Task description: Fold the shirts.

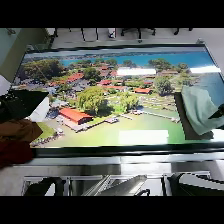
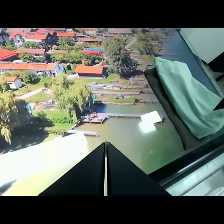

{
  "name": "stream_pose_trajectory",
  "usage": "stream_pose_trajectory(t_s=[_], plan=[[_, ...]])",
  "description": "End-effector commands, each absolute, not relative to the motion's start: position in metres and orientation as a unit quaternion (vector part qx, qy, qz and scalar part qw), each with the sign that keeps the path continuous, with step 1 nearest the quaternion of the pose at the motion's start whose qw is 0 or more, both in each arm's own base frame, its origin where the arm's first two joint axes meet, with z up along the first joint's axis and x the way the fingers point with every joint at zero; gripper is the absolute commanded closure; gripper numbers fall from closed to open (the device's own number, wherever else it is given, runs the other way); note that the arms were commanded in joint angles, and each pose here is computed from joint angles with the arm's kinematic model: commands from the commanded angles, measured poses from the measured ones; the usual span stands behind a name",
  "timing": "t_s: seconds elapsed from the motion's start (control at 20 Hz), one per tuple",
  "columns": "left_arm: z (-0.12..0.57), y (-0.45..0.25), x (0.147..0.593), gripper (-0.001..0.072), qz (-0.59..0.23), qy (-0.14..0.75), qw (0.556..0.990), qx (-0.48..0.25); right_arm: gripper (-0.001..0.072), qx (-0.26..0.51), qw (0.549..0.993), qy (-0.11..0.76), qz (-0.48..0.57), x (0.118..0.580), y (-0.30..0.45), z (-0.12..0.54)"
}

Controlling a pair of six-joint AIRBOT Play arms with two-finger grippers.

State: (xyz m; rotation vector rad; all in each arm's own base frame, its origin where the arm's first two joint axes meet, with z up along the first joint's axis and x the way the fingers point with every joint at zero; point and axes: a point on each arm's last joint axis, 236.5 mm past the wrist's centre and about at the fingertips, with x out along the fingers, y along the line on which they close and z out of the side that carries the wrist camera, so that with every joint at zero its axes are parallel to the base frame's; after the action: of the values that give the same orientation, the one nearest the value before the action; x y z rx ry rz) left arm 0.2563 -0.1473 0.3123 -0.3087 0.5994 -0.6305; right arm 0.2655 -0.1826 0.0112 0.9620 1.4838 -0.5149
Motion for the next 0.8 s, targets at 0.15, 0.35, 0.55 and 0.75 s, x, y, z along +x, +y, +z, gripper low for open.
stream_pose_trajectory(t_s=[0.15,0.35,0.55,0.75], plan=[[0.313,-0.147,0.257,0.0686,-0.303,0.287,0.896,-0.149,0.0064,0.439,0.511,0.69,-0.263,0.222,-0.162,0.022],[0.314,-0.146,0.258,0.0686,-0.305,0.281,0.899,-0.142,0.0066,0.48,0.565,0.638,-0.21,0.258,-0.145,0.044],[0.314,-0.146,0.26,0.0686,-0.304,0.282,0.899,-0.143,0.0563,0.477,0.682,0.552,-0.049,0.329,-0.098,0.092],[0.282,-0.165,0.263,0.0686,-0.327,0.323,0.876,-0.15,0.0691,0.343,0.766,0.543,0.043,0.342,-0.025,0.111]])
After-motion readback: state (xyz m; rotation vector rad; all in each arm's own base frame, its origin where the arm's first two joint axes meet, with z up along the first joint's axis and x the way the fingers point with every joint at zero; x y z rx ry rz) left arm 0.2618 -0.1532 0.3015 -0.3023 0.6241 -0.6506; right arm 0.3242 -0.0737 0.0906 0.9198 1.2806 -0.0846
